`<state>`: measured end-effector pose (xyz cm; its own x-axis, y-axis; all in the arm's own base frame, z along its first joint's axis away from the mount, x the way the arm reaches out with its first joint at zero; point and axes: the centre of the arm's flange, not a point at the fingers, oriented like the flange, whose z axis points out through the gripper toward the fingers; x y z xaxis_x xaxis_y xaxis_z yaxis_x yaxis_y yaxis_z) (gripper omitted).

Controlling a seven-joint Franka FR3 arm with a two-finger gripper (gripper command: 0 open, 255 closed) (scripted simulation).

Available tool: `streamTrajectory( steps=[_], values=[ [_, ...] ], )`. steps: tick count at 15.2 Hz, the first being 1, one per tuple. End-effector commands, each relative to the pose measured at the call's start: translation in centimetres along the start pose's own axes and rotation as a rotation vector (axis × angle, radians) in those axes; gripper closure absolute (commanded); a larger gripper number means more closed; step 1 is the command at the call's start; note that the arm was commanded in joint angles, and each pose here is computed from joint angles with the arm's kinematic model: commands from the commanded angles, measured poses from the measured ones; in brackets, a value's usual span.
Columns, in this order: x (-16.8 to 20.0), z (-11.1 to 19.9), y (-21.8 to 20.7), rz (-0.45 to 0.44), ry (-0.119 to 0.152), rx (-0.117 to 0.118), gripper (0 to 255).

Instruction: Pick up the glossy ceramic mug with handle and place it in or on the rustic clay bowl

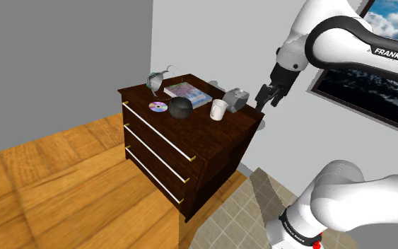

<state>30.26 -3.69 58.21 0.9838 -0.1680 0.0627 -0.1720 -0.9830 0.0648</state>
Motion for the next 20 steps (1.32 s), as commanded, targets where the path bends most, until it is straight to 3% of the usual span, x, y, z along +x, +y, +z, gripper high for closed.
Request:
streamTrajectory(
  steps=[1, 20],
  values=[
    [0.0, 0.0, 0.0, 0.000, 0.000, 0.000, 0],
    [19.1, 12.5, 11.8, 0.010, -0.003, 0.079, 0]
  ],
)
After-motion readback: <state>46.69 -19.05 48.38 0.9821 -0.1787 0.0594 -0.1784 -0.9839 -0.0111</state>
